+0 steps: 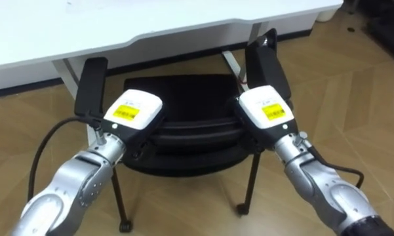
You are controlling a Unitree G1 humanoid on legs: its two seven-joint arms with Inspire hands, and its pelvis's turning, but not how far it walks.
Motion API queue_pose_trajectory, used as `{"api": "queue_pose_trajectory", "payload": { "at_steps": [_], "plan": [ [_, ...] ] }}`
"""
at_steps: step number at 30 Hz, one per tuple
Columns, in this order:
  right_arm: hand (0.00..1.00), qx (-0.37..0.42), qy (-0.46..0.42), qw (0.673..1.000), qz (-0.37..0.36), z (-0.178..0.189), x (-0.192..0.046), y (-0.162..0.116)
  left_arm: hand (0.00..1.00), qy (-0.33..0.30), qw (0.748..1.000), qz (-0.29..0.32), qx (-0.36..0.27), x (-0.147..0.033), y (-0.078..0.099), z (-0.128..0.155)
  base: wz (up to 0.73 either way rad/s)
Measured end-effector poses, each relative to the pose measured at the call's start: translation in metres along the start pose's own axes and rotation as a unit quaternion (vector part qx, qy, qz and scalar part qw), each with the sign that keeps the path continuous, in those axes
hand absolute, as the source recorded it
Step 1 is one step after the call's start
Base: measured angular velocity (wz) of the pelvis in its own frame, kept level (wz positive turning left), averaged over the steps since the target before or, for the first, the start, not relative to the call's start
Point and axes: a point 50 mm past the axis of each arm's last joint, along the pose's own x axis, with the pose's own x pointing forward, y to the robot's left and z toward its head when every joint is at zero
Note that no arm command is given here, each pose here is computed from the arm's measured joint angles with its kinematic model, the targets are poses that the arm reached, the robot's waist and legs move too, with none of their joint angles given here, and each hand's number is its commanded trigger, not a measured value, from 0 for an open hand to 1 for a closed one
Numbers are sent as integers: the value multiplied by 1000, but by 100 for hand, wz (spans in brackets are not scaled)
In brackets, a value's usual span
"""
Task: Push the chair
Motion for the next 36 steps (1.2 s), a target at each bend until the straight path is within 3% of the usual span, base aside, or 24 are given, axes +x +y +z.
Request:
{"api": "queue_pose_trajectory", "payload": {
  "at_steps": [29, 36],
  "plan": [
    [100, -15, -10, 997, 69, -1, -10, -9, 100, -6, 1000, -11, -23, 1, -15, 5, 18],
    [100, -32, -14, 996, 80, -2, -22, -20, 100, -26, 999, -14, -14, -1, -7, 10, -4]
  ]
}}
